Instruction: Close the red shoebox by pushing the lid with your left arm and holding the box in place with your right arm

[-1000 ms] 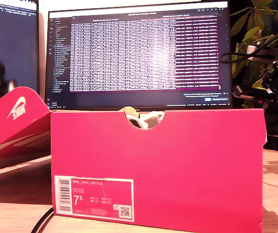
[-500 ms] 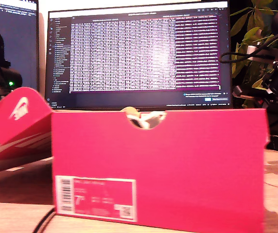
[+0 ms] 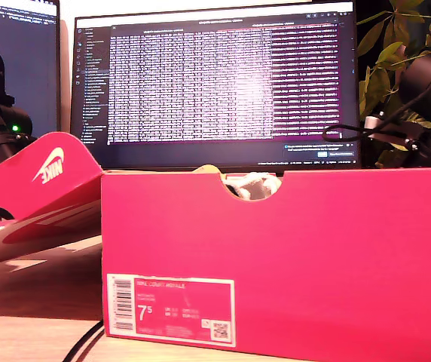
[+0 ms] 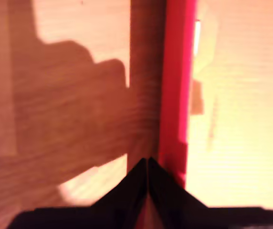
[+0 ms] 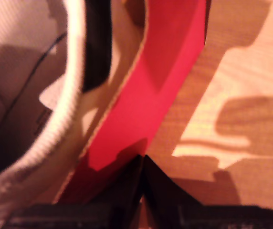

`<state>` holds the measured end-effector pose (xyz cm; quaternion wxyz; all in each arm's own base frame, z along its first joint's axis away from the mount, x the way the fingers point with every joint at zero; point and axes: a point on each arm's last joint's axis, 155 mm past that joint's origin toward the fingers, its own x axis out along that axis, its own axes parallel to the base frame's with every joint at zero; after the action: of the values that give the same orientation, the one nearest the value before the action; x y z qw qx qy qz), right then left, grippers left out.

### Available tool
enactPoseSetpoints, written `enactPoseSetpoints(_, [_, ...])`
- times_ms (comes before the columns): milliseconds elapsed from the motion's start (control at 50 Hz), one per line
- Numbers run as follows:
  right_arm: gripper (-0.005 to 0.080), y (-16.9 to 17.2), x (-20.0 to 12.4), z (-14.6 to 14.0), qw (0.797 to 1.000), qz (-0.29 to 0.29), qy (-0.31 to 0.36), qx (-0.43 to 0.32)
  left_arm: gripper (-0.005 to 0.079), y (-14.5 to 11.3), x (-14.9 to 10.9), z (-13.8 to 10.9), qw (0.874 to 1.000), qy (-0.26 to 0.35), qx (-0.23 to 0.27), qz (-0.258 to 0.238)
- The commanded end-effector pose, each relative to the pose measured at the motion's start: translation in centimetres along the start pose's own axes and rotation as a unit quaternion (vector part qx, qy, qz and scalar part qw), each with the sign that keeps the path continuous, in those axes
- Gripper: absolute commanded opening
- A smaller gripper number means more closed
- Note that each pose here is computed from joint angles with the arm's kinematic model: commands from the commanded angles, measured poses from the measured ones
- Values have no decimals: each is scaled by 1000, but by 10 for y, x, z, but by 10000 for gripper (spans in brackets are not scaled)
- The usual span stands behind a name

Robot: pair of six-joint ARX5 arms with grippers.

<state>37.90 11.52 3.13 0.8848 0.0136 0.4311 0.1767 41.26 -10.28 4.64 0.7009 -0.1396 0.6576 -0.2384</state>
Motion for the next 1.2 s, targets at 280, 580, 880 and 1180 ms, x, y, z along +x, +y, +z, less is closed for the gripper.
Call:
enactPoseSetpoints(280, [-12,28,2,3,999,33,-7,-23,-19,-26,-5,0,999,-1,21,-37])
enactPoseSetpoints(580, [-12,31,2,3,999,36,-8,-26,-19,-54,-52,15,997,-48,51,-36])
enactPoseSetpoints(880, [-12,40,3,6,998,43,-14,-35,-19,-78,-83,21,995,-60,65,-39])
enactPoseSetpoints(1180, [-12,48,3,9,998,58,-21,-34,-19,-114,-91,21,993,-59,95,-44])
